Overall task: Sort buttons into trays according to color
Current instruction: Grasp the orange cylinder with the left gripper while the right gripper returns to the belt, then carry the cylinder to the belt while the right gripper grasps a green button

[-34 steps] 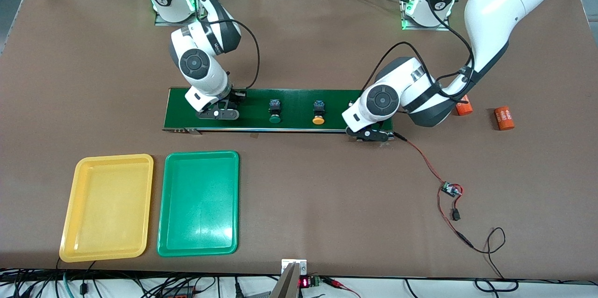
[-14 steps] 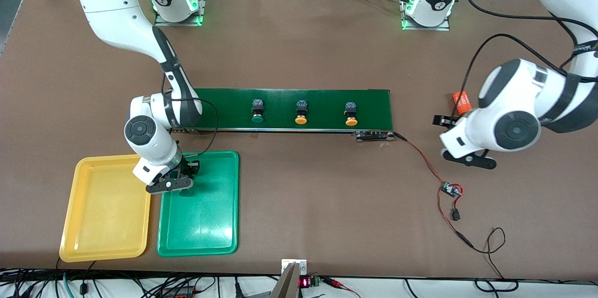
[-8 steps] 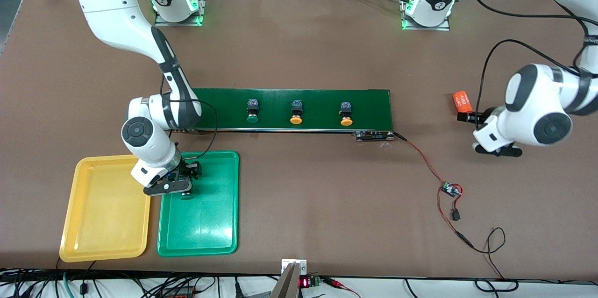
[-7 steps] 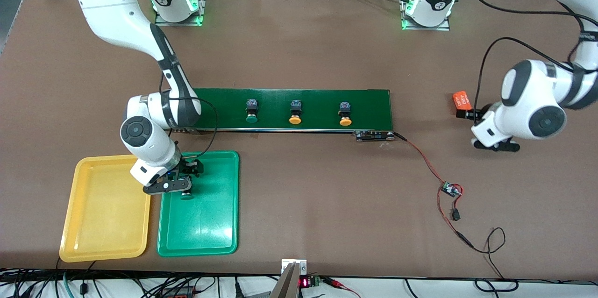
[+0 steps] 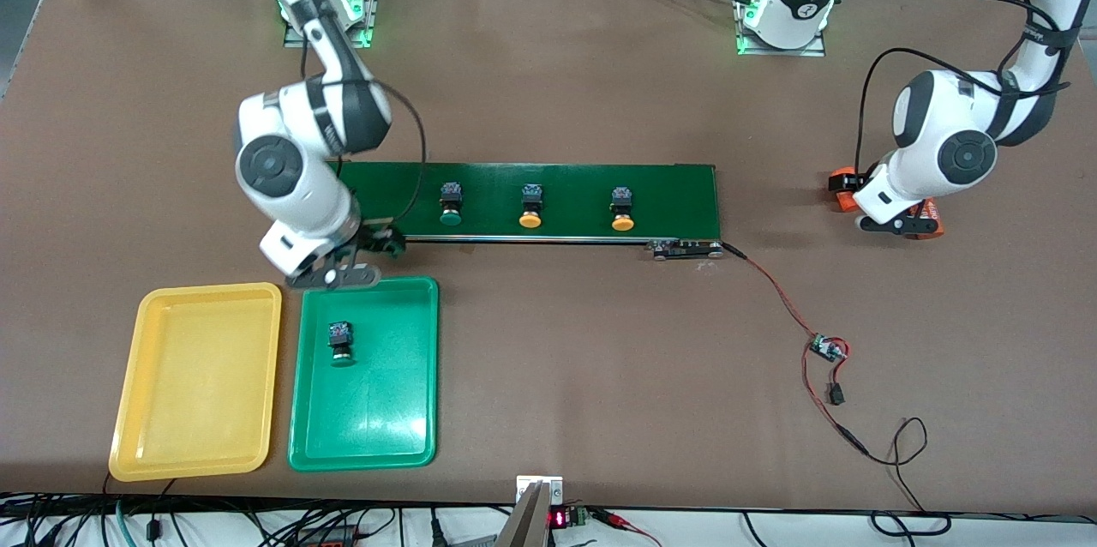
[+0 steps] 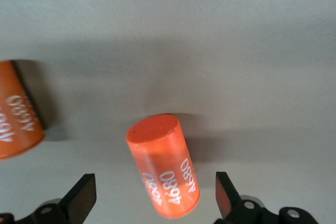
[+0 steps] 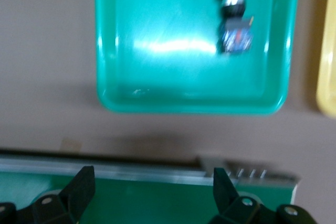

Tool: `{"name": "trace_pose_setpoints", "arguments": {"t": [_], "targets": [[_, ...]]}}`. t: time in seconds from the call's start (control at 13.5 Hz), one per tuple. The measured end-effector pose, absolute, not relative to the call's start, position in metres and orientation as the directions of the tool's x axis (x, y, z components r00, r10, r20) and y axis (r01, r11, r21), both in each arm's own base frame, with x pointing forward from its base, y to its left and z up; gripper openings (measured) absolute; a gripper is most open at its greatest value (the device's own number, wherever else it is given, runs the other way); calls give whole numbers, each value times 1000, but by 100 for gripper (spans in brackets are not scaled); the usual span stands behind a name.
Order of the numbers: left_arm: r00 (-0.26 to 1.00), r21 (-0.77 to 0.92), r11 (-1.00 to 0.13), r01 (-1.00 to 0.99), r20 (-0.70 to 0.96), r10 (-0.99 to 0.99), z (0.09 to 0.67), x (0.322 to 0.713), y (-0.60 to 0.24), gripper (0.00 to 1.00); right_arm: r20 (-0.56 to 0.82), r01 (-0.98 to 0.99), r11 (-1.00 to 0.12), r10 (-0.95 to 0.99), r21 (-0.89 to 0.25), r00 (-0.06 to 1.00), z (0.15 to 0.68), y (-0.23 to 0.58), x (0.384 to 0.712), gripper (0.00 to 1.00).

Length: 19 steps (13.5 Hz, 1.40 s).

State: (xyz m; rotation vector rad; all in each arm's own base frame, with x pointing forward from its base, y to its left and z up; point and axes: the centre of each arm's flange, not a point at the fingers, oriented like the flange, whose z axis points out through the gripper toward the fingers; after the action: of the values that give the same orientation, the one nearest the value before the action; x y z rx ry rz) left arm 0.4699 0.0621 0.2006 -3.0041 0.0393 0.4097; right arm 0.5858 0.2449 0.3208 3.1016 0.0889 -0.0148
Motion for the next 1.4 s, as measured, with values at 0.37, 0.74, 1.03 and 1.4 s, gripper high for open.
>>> {"name": "trace_pose_setpoints", "arguments": {"t": [0.37, 0.74, 1.03, 1.4], "targets": [[974, -87, -996, -10, -228, 10, 178, 456, 73, 88, -78, -24, -999, -27, 41, 997, 303, 293, 521, 100], [978, -90, -996, -9, -209, 10, 184, 462, 73, 51, -99, -9, -999, -13, 39, 995, 278, 312, 487, 100], [971, -93, -989, -116, -220, -93, 217, 495, 21, 51, -108, -10, -999, -15, 45, 994, 253, 303, 473, 100], [885, -54, -902, -428, -229, -406, 276, 530, -88, 51, -118, -39, -998, -45, 54, 992, 243, 288, 480, 62]]}}
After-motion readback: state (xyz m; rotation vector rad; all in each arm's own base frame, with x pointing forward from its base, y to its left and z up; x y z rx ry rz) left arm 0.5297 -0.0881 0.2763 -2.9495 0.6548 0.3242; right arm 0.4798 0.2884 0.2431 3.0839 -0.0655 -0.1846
